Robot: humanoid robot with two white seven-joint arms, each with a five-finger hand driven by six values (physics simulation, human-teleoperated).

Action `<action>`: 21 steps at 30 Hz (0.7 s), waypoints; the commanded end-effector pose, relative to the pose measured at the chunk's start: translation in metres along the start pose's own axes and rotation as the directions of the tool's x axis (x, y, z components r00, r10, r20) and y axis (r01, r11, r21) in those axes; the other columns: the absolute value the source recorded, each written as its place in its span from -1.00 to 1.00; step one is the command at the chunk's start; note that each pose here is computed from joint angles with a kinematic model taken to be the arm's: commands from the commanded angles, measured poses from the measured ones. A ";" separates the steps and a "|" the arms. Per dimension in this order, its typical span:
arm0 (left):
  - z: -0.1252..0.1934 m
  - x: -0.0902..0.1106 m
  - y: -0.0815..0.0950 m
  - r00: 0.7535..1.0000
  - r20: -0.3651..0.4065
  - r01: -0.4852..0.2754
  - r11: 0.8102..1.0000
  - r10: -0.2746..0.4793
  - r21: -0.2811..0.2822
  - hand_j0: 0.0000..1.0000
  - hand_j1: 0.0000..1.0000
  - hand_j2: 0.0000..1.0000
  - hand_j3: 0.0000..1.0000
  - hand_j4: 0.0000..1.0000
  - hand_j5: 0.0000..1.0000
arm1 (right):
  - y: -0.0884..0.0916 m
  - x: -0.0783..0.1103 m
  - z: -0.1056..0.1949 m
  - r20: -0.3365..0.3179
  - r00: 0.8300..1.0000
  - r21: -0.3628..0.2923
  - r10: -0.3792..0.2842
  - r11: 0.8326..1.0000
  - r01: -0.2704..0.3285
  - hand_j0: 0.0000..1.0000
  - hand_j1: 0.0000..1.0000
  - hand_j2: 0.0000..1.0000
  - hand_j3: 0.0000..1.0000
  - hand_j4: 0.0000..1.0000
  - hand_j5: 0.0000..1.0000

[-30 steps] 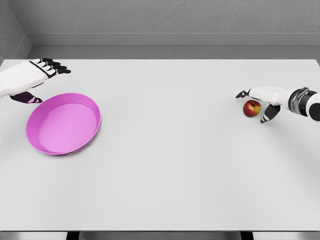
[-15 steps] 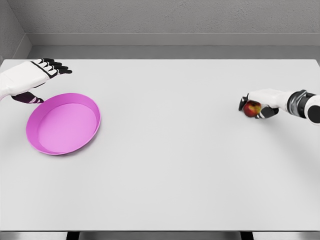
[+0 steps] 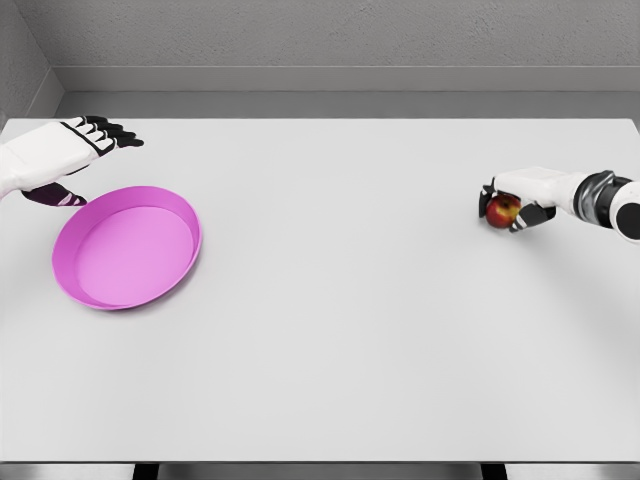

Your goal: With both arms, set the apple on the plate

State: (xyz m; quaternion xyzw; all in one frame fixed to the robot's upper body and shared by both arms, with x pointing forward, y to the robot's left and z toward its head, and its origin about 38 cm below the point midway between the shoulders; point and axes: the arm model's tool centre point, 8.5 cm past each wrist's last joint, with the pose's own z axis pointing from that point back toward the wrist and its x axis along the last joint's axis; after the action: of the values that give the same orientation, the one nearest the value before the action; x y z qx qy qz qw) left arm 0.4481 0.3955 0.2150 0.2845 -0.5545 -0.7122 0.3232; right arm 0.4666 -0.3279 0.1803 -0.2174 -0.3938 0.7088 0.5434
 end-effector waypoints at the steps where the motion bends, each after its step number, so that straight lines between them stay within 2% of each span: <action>1: 0.001 -0.001 0.001 1.000 -0.002 -0.004 1.000 0.004 0.004 1.00 1.00 1.00 1.00 1.00 1.00 | -0.003 0.003 0.002 0.008 1.000 -0.009 0.009 1.000 -0.009 -0.07 -0.07 -0.07 -0.07 -0.07 -0.07; 7: 0.001 -0.001 0.001 1.000 -0.002 -0.004 1.000 0.004 0.004 1.00 1.00 1.00 1.00 1.00 1.00 | -0.022 0.034 0.013 0.083 0.994 -0.071 0.066 0.996 -0.060 -0.07 -0.07 -0.07 -0.07 -0.07 -0.07; 12: 0.001 -0.001 0.001 1.000 -0.002 -0.004 1.000 0.004 0.004 1.00 1.00 1.00 1.00 1.00 1.00 | -0.027 0.057 0.017 0.137 0.985 -0.098 0.100 0.991 -0.087 -0.07 -0.07 -0.07 -0.07 -0.07 -0.07; 18: 0.000 0.000 0.001 1.000 0.001 -0.005 1.000 0.005 0.006 1.00 1.00 1.00 1.00 1.00 1.00 | -0.030 0.092 0.027 0.218 0.962 -0.136 0.162 0.982 -0.134 -0.07 -0.07 -0.07 -0.07 -0.07 -0.07; 21: -0.001 0.002 0.002 1.000 0.007 -0.003 1.000 0.003 0.010 1.00 1.00 1.00 1.00 1.00 1.00 | -0.030 0.107 0.025 0.255 0.951 -0.146 0.172 0.980 -0.137 -0.07 -0.07 -0.07 -0.07 -0.07 -0.07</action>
State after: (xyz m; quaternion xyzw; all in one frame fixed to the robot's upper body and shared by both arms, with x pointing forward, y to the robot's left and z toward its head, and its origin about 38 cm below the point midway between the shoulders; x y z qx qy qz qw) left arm 0.4477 0.3936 0.2155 0.2833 -0.5565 -0.7120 0.3212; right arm 0.4360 -0.2418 0.2293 -0.1903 -0.4807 0.7431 0.4248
